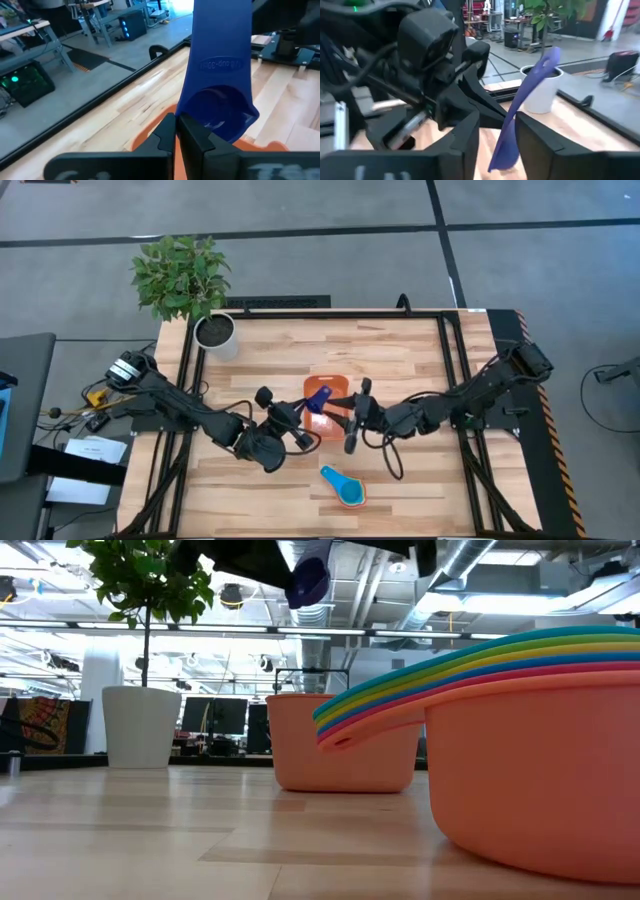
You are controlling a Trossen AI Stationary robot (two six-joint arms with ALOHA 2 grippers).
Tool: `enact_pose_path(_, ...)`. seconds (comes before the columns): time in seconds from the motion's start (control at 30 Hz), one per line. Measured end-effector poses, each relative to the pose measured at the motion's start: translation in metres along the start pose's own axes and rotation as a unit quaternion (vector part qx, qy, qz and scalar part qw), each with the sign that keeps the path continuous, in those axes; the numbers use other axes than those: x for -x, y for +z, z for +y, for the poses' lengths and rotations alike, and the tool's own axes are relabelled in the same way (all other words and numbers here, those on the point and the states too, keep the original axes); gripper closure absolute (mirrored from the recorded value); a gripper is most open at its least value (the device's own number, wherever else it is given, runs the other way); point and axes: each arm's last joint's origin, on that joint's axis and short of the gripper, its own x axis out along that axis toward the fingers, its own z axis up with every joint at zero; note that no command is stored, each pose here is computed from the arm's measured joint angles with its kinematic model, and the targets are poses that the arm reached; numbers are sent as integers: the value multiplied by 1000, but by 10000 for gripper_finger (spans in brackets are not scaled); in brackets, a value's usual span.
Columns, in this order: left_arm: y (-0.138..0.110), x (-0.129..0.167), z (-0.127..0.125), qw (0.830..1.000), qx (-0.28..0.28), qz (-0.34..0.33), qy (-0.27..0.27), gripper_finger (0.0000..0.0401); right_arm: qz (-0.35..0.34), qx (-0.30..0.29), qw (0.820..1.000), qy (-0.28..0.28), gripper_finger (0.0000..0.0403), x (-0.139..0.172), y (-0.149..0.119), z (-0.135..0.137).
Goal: Nest measuring cups in basket
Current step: Stack the dark blue measuring cup on top of the light blue measuring cup
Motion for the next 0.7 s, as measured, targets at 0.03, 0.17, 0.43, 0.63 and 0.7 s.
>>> enact_pose_path(0.03, 0, 0, 0, 1000, 0, 0, 0, 401, -2, -12, 1000, 5, 260, -1, 1, -1)
enact_pose_path(0.17, 0, 0, 0, 1000, -7, 0, 0, 401, -2, -45, 999, 6, 299, -5, 1, -6)
enact_pose_path(0.43, 0, 0, 0, 1000, -8, 0, 0, 401, -1, -71, 998, -1, 362, -8, 1, -10)
enact_pose_path(0.63, -2, -1, -4, 996, -41, 27, -77, 401, 7, -62, 998, 5, 391, -9, 0, -11)
enact_pose_path(0.7, -3, 0, -6, 992, -51, 35, -107, 401, 12, -62, 998, 14, 390, -10, -1, -12)
